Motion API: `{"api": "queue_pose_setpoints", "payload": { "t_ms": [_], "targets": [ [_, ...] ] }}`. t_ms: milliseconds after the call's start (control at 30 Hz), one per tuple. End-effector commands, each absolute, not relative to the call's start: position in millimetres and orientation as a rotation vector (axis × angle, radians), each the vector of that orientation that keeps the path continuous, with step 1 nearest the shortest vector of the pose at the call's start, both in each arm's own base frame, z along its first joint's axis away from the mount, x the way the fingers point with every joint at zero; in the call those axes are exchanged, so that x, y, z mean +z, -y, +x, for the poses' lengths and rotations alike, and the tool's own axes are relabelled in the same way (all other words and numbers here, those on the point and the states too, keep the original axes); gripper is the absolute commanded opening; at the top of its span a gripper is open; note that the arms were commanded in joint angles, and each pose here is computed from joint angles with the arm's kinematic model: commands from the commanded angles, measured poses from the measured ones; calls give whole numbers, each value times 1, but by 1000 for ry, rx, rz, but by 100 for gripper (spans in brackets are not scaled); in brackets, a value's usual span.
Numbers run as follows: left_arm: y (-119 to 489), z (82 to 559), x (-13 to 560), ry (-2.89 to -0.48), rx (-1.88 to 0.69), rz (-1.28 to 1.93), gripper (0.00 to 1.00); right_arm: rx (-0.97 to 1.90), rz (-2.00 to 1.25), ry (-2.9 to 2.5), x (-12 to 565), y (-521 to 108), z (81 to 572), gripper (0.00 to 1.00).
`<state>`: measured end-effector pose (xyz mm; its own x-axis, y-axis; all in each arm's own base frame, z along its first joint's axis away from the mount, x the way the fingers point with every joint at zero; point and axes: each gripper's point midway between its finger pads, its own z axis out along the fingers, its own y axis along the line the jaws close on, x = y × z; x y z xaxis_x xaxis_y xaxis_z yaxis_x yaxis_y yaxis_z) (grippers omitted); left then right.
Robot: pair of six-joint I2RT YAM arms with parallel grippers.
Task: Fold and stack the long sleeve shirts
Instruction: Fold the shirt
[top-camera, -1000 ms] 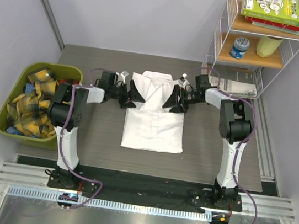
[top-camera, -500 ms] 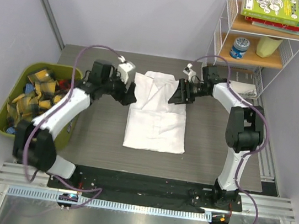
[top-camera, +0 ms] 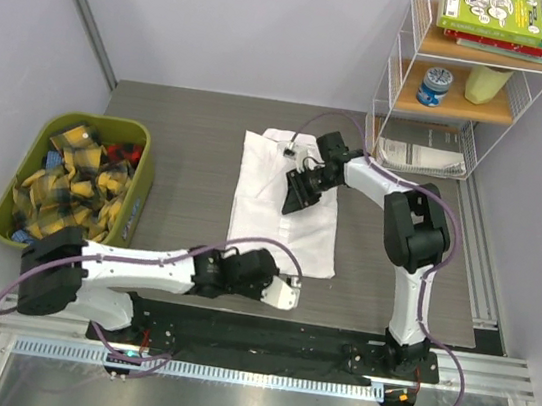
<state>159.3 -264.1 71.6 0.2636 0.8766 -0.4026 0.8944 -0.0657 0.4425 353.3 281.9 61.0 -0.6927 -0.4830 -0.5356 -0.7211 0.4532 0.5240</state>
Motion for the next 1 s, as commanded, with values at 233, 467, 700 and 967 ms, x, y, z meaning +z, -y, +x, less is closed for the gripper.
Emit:
{"api": "queue_pose_setpoints", "payload": {
  "t_ms": [233, 467, 700, 967],
  "targets": [
    [298, 172, 25, -1437, 292, 1969, 35, 971, -1123, -2462, 11, -262, 357, 29],
    [297, 190, 7, -1419, 393, 1945, 25, 975, -1182, -2495, -3, -266, 342, 25],
    [306, 171, 36, -1531, 193, 1932, 0, 999, -1221, -2480, 4, -270, 327, 25],
    [286, 92, 71, -1770, -219, 2067, 0, 1087, -1230, -2418, 51, -278, 286, 29]
  ]
}}
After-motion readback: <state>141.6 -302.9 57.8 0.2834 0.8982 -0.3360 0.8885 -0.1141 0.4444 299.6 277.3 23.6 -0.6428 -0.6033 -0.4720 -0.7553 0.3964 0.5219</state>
